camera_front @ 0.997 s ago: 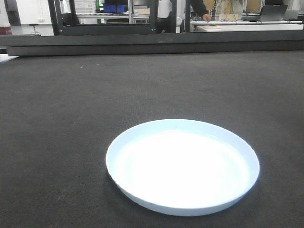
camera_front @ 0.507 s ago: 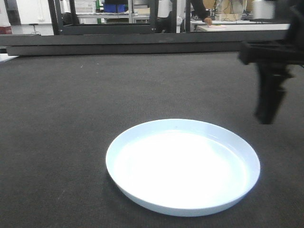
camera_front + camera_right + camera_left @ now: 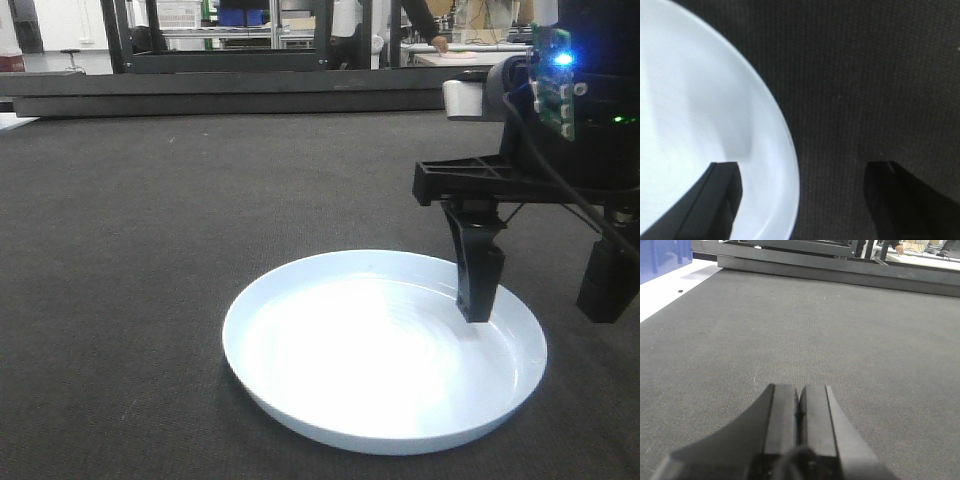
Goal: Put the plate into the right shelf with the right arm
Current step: 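Lower the right gripper onto the white plate's rim and close it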
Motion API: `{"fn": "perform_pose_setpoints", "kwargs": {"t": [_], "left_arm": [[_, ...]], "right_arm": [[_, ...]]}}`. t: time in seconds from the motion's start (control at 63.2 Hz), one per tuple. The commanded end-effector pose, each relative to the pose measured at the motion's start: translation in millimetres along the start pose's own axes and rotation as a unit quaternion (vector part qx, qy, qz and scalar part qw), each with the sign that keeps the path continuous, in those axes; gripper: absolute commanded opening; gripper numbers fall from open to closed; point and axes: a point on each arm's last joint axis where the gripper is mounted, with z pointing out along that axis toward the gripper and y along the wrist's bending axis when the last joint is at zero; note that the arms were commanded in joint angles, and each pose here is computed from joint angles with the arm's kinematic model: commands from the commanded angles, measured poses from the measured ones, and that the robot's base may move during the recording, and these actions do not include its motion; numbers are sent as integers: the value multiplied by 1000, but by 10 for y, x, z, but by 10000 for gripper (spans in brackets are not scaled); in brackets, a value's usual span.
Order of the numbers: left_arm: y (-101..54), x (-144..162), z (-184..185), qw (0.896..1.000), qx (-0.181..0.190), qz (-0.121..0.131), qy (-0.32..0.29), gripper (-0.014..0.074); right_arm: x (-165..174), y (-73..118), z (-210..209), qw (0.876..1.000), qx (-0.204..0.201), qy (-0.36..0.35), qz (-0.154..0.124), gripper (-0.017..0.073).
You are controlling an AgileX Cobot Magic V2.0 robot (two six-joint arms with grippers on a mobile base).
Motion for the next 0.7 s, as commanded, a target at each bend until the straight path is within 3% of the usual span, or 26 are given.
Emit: {"fn": "perform_pose_setpoints", "kwargs": {"t": [0.0, 0.127, 0.412, 0.681], "left_arm": [[11, -52, -8, 999, -6, -8, -44, -128], [11, -52, -8, 999, -6, -8, -44, -128], [11, -52, -8, 999, -6, -8, -44, -128], [11, -52, -8, 999, -6, -8, -44, -128]], "right_arm": [[-63, 51, -180, 999, -26, -45, 12, 602], [-58, 26, -134, 998, -21, -53, 26, 602], [-15, 18, -65, 998, -14, -54, 22, 589], [-14, 18, -65, 998, -10, -55, 18, 388]]}}
